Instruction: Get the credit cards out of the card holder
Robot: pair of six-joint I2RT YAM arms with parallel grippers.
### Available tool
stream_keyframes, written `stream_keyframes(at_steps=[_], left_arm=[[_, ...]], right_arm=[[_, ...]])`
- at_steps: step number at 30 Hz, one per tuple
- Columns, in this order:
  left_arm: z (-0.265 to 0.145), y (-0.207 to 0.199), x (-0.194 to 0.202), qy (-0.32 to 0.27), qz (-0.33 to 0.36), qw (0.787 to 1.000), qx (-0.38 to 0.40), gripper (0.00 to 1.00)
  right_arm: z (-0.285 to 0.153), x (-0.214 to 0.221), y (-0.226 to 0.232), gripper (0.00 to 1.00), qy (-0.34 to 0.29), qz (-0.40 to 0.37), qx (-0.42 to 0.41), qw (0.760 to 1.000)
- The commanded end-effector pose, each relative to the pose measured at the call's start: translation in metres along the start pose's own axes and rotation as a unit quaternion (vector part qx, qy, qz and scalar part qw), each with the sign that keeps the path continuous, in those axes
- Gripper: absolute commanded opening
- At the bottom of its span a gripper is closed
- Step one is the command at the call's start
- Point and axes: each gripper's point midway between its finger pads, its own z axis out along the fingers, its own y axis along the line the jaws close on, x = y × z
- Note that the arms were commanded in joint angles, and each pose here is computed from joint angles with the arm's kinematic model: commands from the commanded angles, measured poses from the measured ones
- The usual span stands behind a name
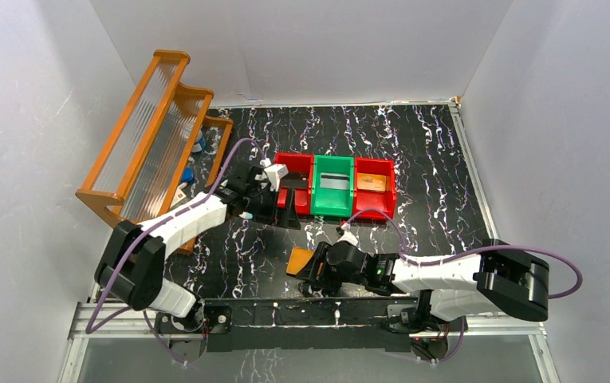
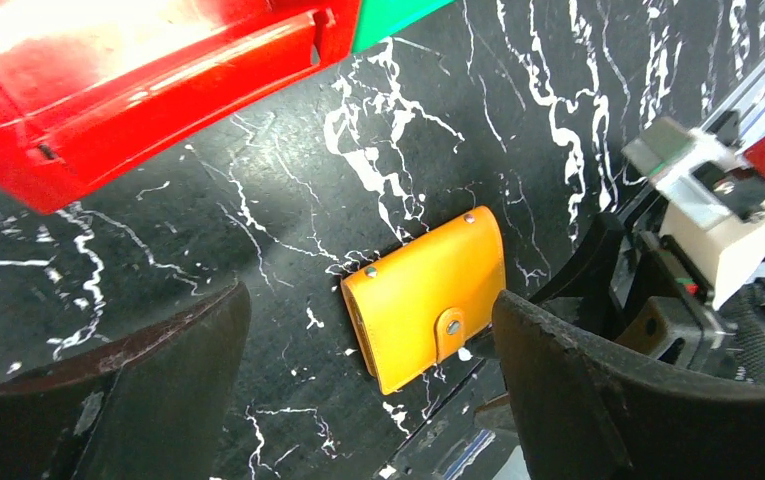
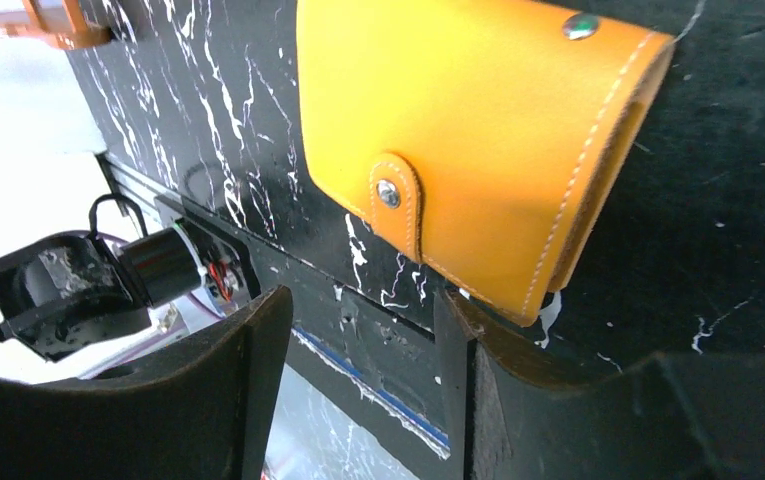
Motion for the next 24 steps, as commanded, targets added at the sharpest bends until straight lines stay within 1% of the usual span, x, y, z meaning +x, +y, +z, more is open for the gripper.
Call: stream_keyframes(at_steps=[1, 3, 5, 8, 10, 12, 15, 16, 19, 21, 24], left_arm=[[0.011, -0.012, -0.003, 0.008, 0.037, 0.999, 0.006, 0.88], [0.018, -0.013, 0.000, 0.016, 0.042, 0.999, 0.006, 0.88], [0.026, -0.013, 0.004, 0.026, 0.047, 0.999, 0.004, 0.87], [0.039, -0.013, 0.010, 0.042, 0.056, 0.998, 0.000, 0.85], [0.048, -0.014, 0.012, 0.049, 0.064, 0.997, -0.008, 0.83], [0.057, -0.016, 0.014, 0.056, 0.068, 0.996, -0.008, 0.81], [0.066, -0.016, 0.024, 0.070, 0.062, 0.996, -0.015, 0.77], [0.066, -0.014, 0.029, 0.074, 0.057, 0.995, -0.021, 0.75], [0.061, -0.005, 0.046, 0.079, 0.037, 0.995, -0.042, 0.71], [0.053, -0.003, 0.055, 0.071, 0.023, 0.996, -0.046, 0.69], [0.044, -0.007, 0.066, 0.056, 0.003, 0.998, -0.030, 0.66]], right_arm=[[0.002, -0.012, -0.010, 0.61, -0.040, 0.039, 0.013, 0.998], [0.002, -0.019, -0.018, 0.59, -0.061, 0.048, 0.019, 0.997], [-0.001, -0.028, -0.039, 0.58, -0.082, 0.054, 0.037, 0.995], [-0.002, -0.046, -0.052, 0.58, -0.098, 0.040, 0.042, 0.993], [0.000, -0.053, -0.061, 0.58, -0.076, 0.043, 0.060, 0.994], [0.001, -0.059, -0.061, 0.57, -0.059, 0.035, 0.058, 0.996], [0.004, -0.067, -0.047, 0.55, -0.045, 0.014, 0.037, 0.998], [0.005, -0.073, -0.035, 0.55, -0.045, 0.001, 0.028, 0.999], [0.007, -0.082, -0.025, 0.54, -0.043, -0.025, 0.032, 0.998], [0.008, -0.081, -0.018, 0.54, -0.027, -0.047, 0.028, 0.998], [0.010, -0.077, -0.015, 0.53, 0.006, -0.079, 0.037, 0.996]])
